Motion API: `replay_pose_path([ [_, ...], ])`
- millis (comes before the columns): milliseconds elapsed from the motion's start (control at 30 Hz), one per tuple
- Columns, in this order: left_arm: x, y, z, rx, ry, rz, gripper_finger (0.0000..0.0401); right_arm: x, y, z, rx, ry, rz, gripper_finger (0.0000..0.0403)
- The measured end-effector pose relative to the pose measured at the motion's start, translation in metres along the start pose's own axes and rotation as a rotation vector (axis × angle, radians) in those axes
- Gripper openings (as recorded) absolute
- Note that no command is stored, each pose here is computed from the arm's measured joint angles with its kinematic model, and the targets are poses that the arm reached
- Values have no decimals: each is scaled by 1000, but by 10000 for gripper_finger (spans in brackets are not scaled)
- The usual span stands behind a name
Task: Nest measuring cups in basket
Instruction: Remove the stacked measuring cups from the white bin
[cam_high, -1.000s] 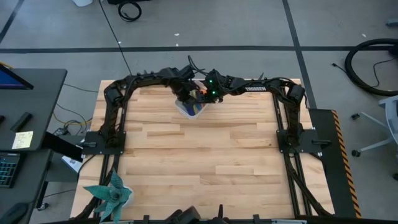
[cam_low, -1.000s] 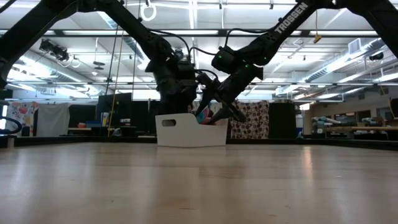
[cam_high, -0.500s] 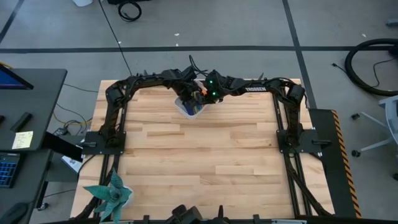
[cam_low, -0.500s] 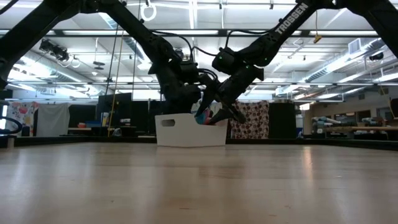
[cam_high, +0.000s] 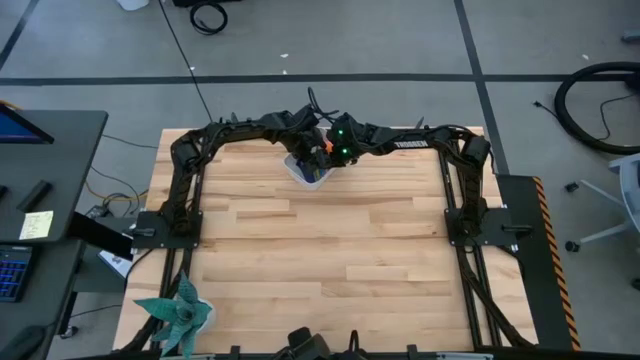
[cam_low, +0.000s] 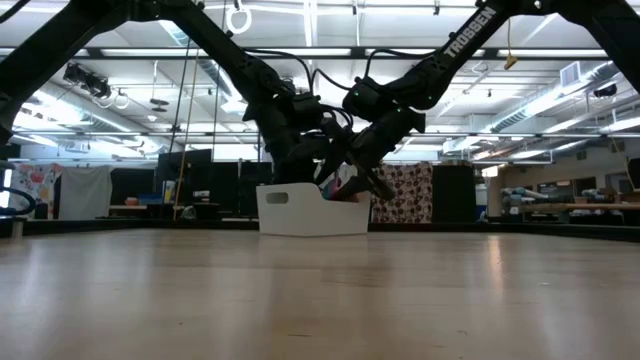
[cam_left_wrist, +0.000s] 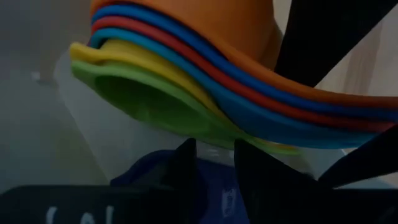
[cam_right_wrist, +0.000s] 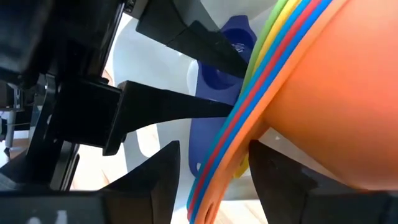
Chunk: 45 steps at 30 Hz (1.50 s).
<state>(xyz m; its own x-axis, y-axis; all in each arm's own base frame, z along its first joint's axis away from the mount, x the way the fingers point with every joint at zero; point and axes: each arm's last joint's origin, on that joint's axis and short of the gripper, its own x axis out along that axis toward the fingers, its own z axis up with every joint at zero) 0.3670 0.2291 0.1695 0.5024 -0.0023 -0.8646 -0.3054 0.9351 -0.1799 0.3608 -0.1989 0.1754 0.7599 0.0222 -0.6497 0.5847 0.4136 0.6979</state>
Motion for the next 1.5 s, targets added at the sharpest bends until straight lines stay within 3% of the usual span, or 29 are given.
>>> replay_pose_path([
  [200,0,-1,1,6,-9,-14,116,0,0,0,-18,0,1,160],
  [533,0,-1,3,29,-41,-39,116,-2,-5,4,-50,-18,-23,54],
  [1167,-2,-5,0,-9,-4,-105,116,-4,-4,3,-50,98,118,51],
  [1500,-6,-7,0,-47,28,-153,116,-7,-6,6,16,157,189,51],
])
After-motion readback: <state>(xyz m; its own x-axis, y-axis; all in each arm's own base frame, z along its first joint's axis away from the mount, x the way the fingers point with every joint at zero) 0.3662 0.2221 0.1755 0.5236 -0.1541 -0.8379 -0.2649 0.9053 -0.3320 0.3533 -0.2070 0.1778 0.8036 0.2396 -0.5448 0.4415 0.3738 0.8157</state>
